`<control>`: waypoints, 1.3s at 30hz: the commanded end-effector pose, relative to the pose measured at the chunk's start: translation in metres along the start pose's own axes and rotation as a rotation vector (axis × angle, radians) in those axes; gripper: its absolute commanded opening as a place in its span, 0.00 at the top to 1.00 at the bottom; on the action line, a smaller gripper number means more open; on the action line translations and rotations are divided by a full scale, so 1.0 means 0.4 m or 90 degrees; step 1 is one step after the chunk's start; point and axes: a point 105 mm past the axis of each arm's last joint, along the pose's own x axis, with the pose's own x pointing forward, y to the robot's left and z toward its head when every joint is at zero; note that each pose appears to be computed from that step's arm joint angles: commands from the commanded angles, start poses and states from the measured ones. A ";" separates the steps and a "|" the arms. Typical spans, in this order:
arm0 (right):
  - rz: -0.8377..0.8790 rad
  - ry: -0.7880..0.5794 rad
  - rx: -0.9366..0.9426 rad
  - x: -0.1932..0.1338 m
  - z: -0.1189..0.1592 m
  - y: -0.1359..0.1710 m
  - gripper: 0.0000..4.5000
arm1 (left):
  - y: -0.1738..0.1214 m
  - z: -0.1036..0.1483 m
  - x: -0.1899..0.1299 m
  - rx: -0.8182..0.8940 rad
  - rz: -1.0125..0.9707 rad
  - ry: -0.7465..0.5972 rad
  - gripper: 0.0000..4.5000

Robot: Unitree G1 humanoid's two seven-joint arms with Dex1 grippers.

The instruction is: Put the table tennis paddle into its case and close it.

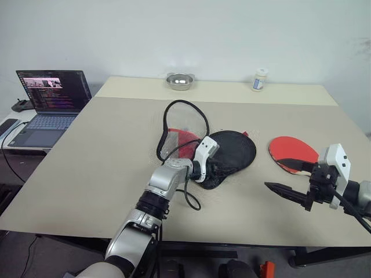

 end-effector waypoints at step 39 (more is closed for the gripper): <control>-0.064 0.013 0.446 0.330 -0.048 0.066 0.00 | 0.010 0.126 -0.446 0.345 -0.070 -0.009 0.20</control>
